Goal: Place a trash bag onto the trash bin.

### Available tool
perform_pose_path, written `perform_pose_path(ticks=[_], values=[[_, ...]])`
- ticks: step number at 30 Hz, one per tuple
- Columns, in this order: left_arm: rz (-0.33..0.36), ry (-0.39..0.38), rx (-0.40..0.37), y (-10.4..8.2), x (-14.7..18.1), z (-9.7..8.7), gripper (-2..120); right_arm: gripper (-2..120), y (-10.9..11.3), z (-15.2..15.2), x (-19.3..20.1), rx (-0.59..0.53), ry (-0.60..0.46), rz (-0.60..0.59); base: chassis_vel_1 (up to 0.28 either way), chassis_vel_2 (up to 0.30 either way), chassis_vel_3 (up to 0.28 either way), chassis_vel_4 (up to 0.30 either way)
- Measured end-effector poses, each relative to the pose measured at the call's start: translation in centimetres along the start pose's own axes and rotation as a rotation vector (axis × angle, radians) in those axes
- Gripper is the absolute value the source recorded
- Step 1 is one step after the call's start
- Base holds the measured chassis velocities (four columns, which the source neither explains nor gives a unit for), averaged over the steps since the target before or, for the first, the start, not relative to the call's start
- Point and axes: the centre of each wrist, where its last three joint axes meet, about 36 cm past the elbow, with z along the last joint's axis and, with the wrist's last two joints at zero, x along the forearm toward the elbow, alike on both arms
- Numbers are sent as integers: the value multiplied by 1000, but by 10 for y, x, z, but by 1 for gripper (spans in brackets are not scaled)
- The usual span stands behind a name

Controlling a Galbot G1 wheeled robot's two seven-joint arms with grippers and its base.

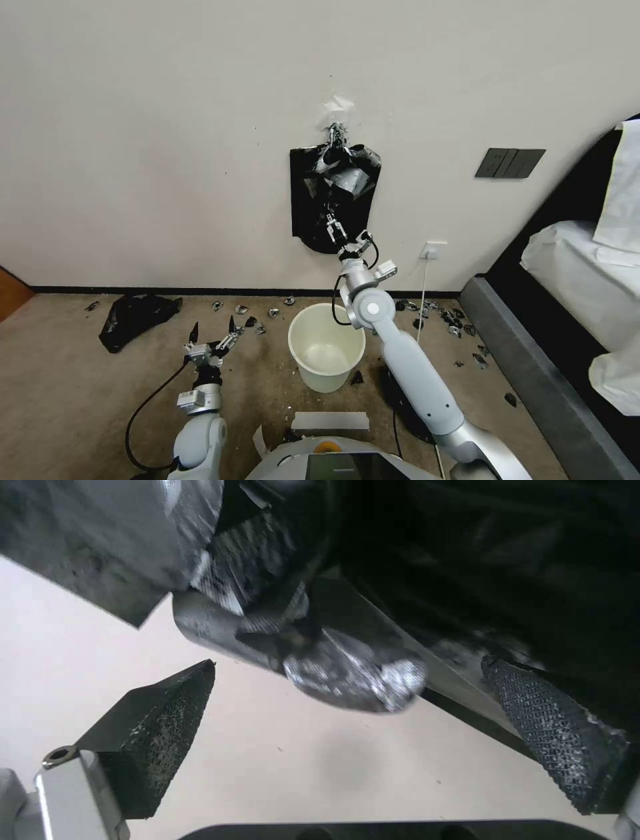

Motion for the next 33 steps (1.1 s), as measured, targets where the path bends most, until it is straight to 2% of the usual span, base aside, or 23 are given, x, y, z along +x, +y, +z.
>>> perform_pose_path(ticks=[11,14,18,19,20,22,23,26,28,29,31,33], values=[[1,3,-5,1,1,0,100,100,1,0,-16,-18,-18,-8,0,0,0,0],[2,5,-6,1,1,1,100,96,1,0,-16,-20,-19,-8,0,0,0,0],[5,4,-7,0,-1,2,100,80,-1,1,-15,-22,-19,-3,0,0,0,0],[5,4,-7,0,-1,2,100,80,-1,1,-15,-22,-19,-3,0,0,0,0],[6,6,-8,0,-1,3,100,73,-1,2,-15,-21,-19,-3,0,0,0,0],[8,9,-11,-1,-1,5,100,65,-1,2,-15,-20,-21,-1,0,0,0,0],[8,9,-11,-1,-1,5,100,65,-1,2,-15,-20,-21,-1,0,0,0,0],[10,13,-13,-1,-1,6,100,49,-2,1,-15,-18,-24,0,0,0,0,0],[10,13,-13,-1,-1,6,100,47,-2,1,-15,-18,-25,-1,0,0,0,0],[11,13,-13,-1,-2,7,100,40,-1,1,-14,-17,-27,-2,0,0,0,0],[12,13,-13,-1,-2,7,100,37,0,1,-13,-15,-28,-3,0,0,0,0],[13,10,-12,-2,-4,7,100,27,0,2,-11,-9,-30,-2,0,0,0,0]])
